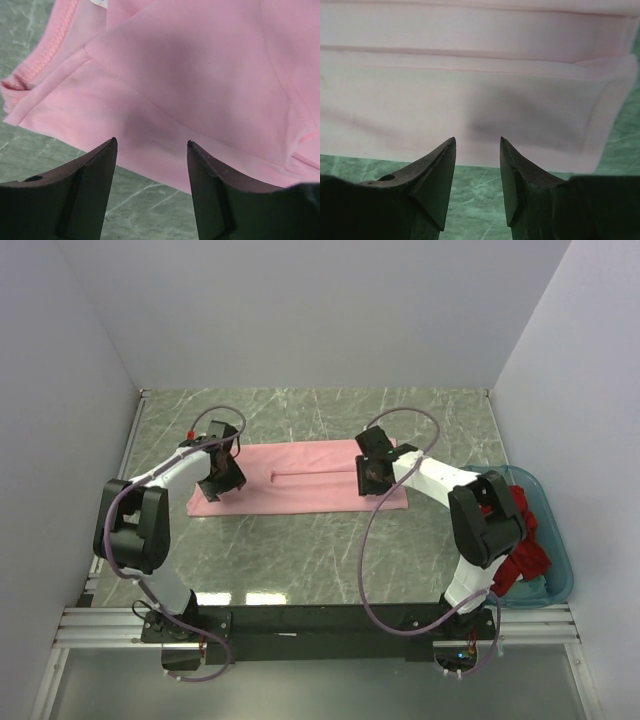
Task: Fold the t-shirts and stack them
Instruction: Fold the tshirt
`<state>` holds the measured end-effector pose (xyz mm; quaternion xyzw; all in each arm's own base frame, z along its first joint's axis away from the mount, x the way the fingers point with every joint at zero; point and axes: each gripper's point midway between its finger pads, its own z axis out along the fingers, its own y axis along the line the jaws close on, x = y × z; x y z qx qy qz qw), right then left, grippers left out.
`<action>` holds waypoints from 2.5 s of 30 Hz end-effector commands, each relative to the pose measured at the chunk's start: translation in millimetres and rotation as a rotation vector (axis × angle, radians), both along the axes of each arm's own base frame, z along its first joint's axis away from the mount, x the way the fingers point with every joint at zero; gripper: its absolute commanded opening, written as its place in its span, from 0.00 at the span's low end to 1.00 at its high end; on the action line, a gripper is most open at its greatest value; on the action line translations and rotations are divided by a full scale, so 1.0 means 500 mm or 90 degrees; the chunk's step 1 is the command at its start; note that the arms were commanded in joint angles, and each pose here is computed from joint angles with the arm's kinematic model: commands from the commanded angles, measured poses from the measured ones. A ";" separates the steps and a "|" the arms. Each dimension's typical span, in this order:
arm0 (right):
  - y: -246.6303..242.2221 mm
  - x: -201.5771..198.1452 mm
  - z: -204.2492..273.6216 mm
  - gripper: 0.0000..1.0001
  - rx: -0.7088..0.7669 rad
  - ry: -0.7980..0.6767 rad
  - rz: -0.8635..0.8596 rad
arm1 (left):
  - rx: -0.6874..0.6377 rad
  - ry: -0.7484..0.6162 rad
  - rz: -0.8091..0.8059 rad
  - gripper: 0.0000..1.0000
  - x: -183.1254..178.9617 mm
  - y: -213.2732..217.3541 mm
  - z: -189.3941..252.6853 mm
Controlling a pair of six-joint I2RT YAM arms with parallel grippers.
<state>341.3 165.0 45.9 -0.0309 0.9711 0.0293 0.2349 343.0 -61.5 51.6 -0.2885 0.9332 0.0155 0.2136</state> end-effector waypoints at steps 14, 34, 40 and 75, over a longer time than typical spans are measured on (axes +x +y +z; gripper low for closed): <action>0.083 -0.176 -0.072 0.48 -0.071 0.133 0.191 | 0.059 0.060 -0.035 0.65 0.053 0.004 -0.074; 0.413 -0.402 -0.047 0.49 0.019 0.275 0.529 | 0.191 -0.024 -0.304 0.99 0.346 -0.059 -0.068; 0.431 -0.359 0.008 0.49 0.020 0.200 0.525 | 0.243 -0.079 -0.296 0.99 0.364 -0.037 0.005; 0.312 -0.362 -0.103 0.36 -0.042 0.286 0.469 | 0.050 -0.255 -0.115 0.99 0.028 -0.005 0.293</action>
